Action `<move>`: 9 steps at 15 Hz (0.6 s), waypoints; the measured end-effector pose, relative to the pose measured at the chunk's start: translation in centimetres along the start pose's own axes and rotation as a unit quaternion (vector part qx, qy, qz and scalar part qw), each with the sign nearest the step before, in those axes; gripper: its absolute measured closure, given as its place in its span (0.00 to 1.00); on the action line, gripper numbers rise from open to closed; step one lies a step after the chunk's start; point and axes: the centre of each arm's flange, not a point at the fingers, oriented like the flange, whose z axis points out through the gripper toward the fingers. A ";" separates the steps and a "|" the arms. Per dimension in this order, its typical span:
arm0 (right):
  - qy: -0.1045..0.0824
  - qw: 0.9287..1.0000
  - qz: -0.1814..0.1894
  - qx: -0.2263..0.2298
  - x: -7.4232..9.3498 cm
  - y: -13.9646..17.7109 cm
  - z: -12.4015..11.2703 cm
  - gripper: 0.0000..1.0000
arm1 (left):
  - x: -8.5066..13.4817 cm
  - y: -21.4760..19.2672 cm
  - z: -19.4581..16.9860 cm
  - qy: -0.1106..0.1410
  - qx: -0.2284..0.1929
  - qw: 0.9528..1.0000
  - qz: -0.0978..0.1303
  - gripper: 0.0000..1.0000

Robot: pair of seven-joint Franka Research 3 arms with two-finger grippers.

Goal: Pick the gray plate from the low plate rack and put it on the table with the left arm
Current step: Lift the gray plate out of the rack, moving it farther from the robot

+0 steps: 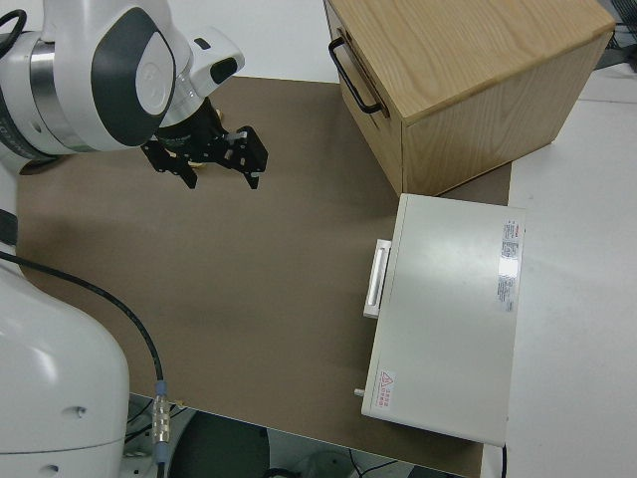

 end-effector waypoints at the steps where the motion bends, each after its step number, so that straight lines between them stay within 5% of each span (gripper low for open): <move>1: 0.000 1.000 0.000 0.000 0.0 0.0 0.0 0.01 | 0.0 -0.3 -0.3 0.003 -0.001 1.000 -0.002 0.93; 9: 0.000 1.000 0.000 0.000 0.0 0.0 0.0 0.01 | -1.7 -1.8 -4.1 0.004 0.003 1.000 -0.017 0.95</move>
